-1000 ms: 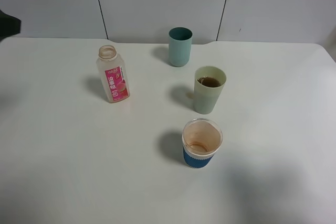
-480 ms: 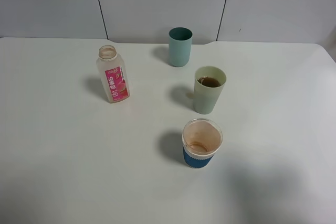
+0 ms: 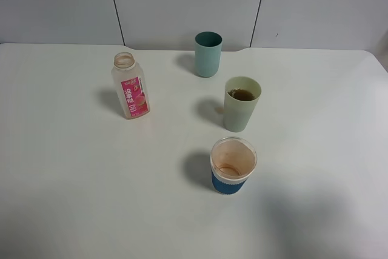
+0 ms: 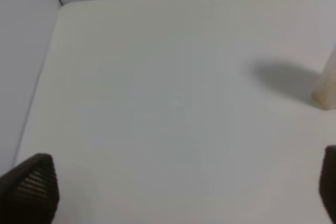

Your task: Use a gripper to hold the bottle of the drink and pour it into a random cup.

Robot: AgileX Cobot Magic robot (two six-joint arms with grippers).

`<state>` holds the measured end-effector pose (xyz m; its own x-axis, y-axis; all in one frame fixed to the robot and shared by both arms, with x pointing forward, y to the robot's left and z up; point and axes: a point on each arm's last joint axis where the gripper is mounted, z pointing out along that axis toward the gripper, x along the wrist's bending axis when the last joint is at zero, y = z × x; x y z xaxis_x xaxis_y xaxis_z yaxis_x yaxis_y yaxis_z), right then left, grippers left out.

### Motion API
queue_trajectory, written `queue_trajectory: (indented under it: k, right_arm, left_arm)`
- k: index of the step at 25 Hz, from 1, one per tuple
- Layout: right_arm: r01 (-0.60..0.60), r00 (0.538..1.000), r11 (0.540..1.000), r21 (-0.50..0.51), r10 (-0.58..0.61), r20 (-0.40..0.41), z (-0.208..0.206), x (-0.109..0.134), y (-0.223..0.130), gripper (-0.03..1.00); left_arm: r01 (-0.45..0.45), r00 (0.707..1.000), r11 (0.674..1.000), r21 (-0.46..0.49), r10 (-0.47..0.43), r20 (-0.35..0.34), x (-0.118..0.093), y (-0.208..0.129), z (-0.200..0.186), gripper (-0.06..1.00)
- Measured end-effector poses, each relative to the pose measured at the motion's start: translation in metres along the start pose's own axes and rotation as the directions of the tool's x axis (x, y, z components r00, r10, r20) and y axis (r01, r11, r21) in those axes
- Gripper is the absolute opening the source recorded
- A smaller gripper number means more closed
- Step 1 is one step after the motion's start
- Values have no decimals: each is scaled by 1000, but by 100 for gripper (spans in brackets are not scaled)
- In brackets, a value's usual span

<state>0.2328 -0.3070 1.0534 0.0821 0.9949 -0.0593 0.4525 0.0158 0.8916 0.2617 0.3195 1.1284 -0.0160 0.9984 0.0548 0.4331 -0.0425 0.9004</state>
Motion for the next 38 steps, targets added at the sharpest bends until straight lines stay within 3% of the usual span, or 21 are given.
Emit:
queue_trajectory:
  k: [9,20,27,38]
  right_arm:
    - [0,1000,1000,0,0,0,0,0,0,99]
    - [0,1000,1000,0,0,0,0,0,0,99]
    - [0,1000,1000,0,0,0,0,0,0,99]
    - [0,1000,1000,0,0,0,0,0,0,99]
  left_arm:
    - [82,990,996,-47,-87,-107,3,-16,-13,98]
    - [118,980,989,-94,-131,-148,-8,-63,-9,98]
    - [114,985,993,-3,-113,-132,-11,-78,4,98]
    - [94,990,996,2,-94,-105,-14,-78,5,98]
